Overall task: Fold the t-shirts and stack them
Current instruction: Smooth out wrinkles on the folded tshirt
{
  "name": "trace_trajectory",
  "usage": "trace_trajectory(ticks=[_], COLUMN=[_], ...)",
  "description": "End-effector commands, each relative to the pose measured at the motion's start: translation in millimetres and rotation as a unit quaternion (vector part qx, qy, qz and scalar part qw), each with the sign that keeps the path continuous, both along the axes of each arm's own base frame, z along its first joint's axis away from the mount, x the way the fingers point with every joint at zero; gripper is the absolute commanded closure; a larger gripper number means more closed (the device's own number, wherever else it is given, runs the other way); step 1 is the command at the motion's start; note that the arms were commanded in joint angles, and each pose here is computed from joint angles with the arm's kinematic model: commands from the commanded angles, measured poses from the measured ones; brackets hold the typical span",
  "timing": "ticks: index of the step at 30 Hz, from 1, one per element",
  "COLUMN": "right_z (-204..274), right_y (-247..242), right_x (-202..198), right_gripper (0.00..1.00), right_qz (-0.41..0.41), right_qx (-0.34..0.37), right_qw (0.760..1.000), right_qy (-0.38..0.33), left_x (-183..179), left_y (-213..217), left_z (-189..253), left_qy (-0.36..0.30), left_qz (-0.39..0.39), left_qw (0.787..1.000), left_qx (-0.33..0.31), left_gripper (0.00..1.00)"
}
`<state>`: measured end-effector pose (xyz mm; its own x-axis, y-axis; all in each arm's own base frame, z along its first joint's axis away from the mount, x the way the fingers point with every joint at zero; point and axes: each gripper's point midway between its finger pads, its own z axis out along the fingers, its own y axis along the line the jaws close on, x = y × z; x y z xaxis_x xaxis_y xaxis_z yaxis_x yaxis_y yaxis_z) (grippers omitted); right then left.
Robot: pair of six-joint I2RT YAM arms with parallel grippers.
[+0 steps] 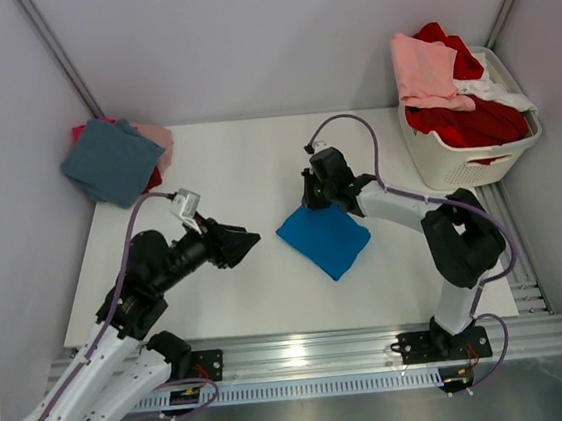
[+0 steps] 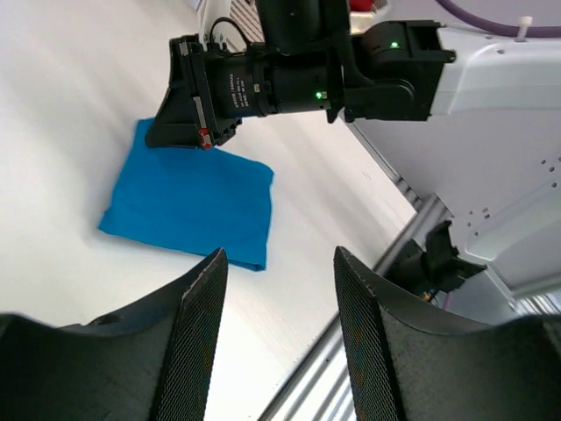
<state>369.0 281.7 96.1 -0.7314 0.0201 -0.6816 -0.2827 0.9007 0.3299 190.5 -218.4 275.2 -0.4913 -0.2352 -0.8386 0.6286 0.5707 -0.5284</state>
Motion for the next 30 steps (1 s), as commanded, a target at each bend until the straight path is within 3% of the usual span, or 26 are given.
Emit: trace_trajectory(ticks=[1, 9, 21, 26, 30], right_z=[5, -40, -66, -33, 42], right_y=[20, 14, -15, -14, -7], right_x=[23, 44, 100, 116, 113], right_gripper=[1.0, 1.0, 1.0, 1.0, 1.0], right_qz=[0.02, -0.007, -0.045, -0.039, -0.025], right_qx=[0.017, -0.032, -0.082, -0.077, -0.044], right_qw=[1.0, 0.999, 0.996, 0.995, 0.991], right_qy=[-0.007, 0.039, 0.012, -0.041, -0.124], left_x=[5, 0, 4, 4, 4], left_y=[22, 23, 20, 22, 22], left_z=[-23, -28, -37, -38, -36], left_qy=[-0.001, 0.003, 0.014, 0.016, 0.009], left_qz=[0.055, 0.043, 0.039, 0.043, 0.047], left_qw=[0.997, 0.997, 0.996, 0.996, 0.996], left_qx=[0.045, 0.063, 0.074, 0.076, 0.071], left_gripper=[0.44, 0.44, 0.44, 0.44, 0.43])
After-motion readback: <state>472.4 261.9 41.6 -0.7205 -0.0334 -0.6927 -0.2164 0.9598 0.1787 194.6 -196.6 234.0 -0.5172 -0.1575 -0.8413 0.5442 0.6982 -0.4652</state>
